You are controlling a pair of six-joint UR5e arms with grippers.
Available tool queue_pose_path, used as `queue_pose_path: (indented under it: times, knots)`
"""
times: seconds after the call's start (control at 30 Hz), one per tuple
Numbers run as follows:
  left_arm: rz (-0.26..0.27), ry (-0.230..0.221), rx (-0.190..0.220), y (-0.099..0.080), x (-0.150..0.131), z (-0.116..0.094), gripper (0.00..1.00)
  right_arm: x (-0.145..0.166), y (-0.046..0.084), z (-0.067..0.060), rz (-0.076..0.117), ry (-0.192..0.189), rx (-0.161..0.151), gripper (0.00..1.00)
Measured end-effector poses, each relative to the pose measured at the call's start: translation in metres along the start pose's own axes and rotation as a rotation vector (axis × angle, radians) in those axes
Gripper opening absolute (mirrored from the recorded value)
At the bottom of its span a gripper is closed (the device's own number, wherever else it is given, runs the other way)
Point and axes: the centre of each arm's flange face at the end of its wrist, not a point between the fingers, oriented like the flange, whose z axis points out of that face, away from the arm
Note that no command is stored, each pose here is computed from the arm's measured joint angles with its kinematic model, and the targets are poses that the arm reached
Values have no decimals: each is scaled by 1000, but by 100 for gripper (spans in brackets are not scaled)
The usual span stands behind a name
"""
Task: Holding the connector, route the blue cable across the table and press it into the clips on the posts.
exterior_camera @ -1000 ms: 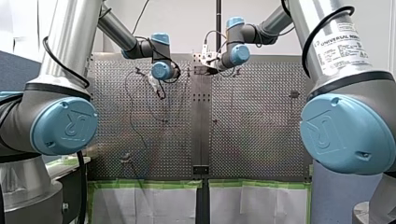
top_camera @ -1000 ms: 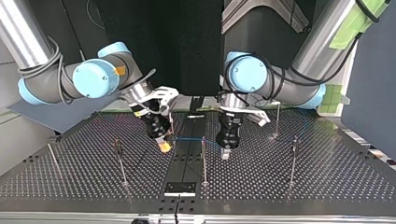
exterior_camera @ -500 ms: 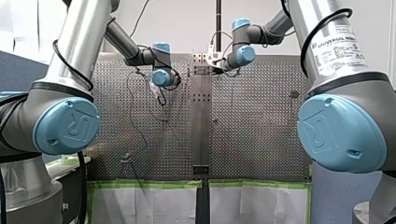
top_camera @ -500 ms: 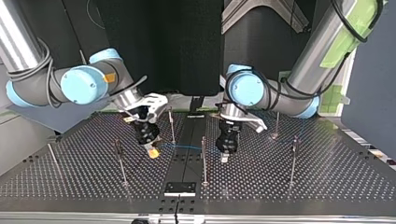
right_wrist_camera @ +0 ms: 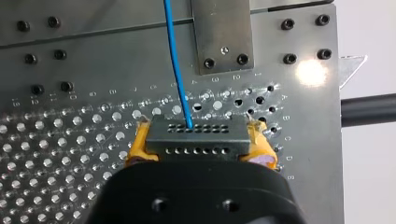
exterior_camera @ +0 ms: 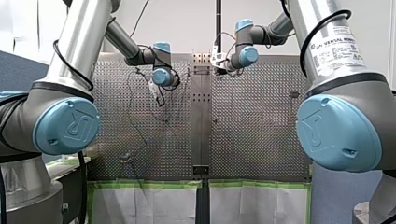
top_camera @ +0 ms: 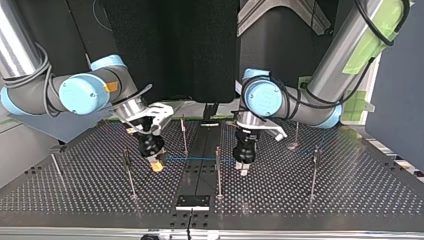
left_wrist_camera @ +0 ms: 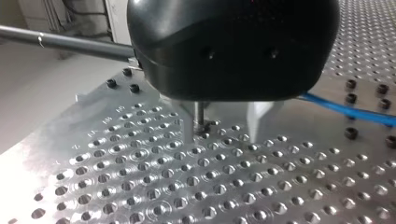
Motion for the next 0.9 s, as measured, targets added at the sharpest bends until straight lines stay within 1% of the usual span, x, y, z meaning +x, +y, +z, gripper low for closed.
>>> queue_pose_path:
  times: [0.13,0.23,0.3,0.43,0.53,0.77,0.83,0.9]
  knots:
    - [28,19,-39,1,-2,-6,100,1,3,0,-1,1,-10,0]
    - [39,33,-58,0,-5,-15,100,1,5,-1,-3,2,-21,0]
    - [42,47,-61,-2,-6,-22,100,2,7,-1,-9,2,-32,0]
    - [48,86,-57,-7,-7,-42,100,2,10,-2,-16,2,-57,0]
    - [56,116,-52,-11,-7,-58,100,3,12,-2,-18,3,-65,0]
    - [81,176,-43,-22,-8,-94,100,3,13,-2,-18,2,-68,0]
    - [87,184,-37,-26,-12,-102,100,3,13,-2,-17,2,-68,0]
    - [89,181,-28,-31,-17,-108,100,3,13,-2,-16,1,-68,0]
